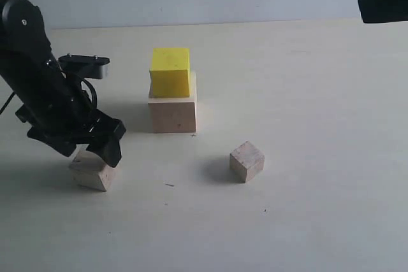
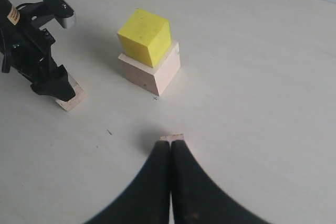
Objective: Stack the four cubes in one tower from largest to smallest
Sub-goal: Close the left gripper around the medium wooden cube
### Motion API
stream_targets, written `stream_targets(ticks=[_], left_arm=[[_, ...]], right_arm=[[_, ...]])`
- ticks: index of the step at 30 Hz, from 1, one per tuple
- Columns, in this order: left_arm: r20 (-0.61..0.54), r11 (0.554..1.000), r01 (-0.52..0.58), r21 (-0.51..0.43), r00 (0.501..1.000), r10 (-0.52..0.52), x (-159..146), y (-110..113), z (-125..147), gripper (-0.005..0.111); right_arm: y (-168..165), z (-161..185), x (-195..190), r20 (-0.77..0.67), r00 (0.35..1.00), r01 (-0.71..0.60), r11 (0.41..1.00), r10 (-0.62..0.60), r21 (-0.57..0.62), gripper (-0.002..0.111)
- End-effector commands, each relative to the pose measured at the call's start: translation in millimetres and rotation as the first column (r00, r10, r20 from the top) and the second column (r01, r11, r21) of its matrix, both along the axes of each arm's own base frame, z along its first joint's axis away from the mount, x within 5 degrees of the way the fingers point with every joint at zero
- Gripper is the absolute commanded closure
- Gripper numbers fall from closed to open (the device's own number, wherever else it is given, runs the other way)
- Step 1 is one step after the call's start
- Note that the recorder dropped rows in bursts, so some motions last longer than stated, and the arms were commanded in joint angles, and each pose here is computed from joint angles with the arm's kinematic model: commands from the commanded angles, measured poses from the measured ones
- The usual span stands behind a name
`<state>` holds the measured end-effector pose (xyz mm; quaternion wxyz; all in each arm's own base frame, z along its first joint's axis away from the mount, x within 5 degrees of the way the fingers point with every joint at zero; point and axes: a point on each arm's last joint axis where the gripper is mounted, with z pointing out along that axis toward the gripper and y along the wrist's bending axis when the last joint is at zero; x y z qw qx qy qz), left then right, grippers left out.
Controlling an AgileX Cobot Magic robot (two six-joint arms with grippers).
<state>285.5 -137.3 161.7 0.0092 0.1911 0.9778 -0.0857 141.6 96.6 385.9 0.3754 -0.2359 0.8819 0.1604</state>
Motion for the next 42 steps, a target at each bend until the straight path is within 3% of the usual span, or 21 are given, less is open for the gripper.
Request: stream_targets(ticks=[1,9,13,17,19,24,25,33,36,42], left_arm=[[-0.013,1.0,-0.002,0.005,1.0,0.002,1,-3,-7,0.026],[-0.019,1.0,0.008,0.007,1.0,-0.007,1,-3,-9,0.032],[-0.025,1.0,0.015,0.01,1.0,-0.014,2,-3,-12,0.055],[-0.072,0.999,0.025,0.025,0.997,-0.023,1,-4,-24,0.056],[-0.081,0.999,0.029,0.024,0.996,-0.027,1,-4,-26,0.064],[-0.076,0.999,0.039,0.022,0.996,-0.037,1,-4,-25,0.104],[-0.077,0.999,0.047,0.022,0.996,-0.045,0,-4,-25,0.106],[-0.088,0.999,0.043,0.008,0.995,-0.042,0,-5,-24,0.103],[-0.09,0.999,0.042,0.007,0.995,-0.041,-1,-5,-24,0.086],[-0.091,0.999,0.039,0.005,0.995,-0.039,-1,-5,-24,0.039]], right_arm=[[-1,0,0,0.011,1.0,-0.001,1.0,0.001,-0.005,0.108],[-1,0,0,0.015,1.0,-0.006,1.0,0.006,-0.01,0.108],[-1,0,0,0.015,1.0,-0.006,1.0,0.006,-0.01,0.108],[-1,0,0,0.015,1.0,-0.006,1.0,0.006,-0.01,0.108],[-1,0,0,0.015,1.0,-0.006,1.0,0.006,-0.01,0.108],[-1,0,0,0.016,1.0,-0.006,1.0,0.006,-0.011,0.108],[-1,0,0,0.016,1.0,-0.006,1.0,0.006,-0.011,0.108],[-1,0,0,0.016,1.0,-0.006,1.0,0.006,-0.011,0.108],[-1,0,0,0.016,1.0,-0.006,1.0,0.006,-0.011,0.108],[-1,0,0,0.017,1.0,-0.005,1.0,0.005,-0.013,0.108]])
